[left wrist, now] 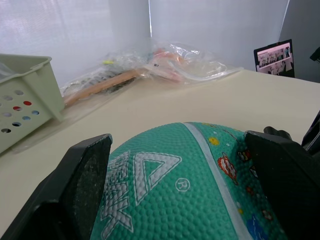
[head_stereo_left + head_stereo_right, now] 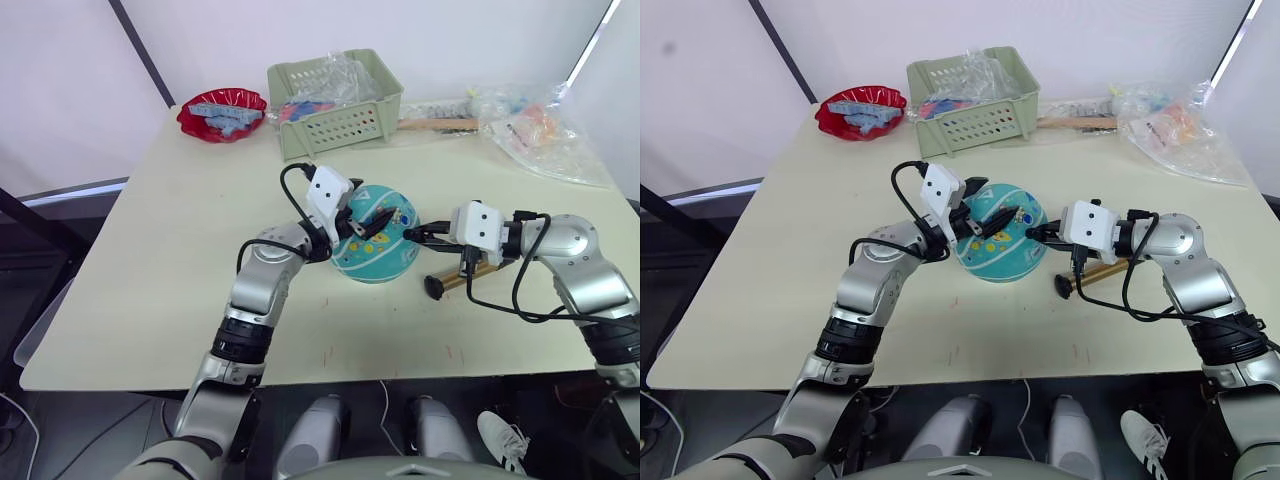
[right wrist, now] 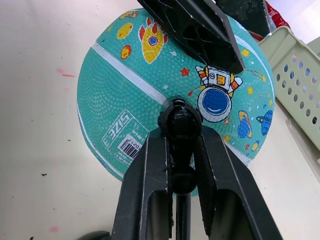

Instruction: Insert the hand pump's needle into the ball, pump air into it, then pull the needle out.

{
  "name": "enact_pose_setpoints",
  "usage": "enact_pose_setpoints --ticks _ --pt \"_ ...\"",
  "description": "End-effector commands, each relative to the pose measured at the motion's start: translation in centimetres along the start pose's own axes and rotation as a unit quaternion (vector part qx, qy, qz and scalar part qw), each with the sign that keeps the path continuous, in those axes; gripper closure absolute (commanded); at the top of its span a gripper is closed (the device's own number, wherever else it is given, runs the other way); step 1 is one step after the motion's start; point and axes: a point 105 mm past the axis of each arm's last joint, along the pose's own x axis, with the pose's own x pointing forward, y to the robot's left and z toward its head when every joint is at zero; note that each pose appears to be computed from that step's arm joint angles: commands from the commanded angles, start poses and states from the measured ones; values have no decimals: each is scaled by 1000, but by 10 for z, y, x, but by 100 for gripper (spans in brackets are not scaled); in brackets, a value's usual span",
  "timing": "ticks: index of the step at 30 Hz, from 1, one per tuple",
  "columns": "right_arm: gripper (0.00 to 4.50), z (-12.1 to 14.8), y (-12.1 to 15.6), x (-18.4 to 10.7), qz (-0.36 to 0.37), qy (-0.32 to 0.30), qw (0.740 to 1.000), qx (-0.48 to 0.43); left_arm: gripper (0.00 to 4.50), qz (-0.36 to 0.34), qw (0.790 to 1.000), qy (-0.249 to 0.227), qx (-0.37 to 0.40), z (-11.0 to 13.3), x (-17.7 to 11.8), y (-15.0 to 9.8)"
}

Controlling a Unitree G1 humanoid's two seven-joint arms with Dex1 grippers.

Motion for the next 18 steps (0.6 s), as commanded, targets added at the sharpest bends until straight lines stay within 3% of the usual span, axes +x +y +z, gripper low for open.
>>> enact_pose_setpoints --ticks 1,8,18 --pt "441 14 -5 -1 -2 -19 999 -31 0 -23 997 70 -23 -40 3 -17" --pt "441 12 -2 -14 -47 -40 995 75 0 -5 995 99 -20 -55 4 -14" --pt "441 20 -4 -40 -91 -50 989 110 0 0 990 141 -17 -90 0 -19"
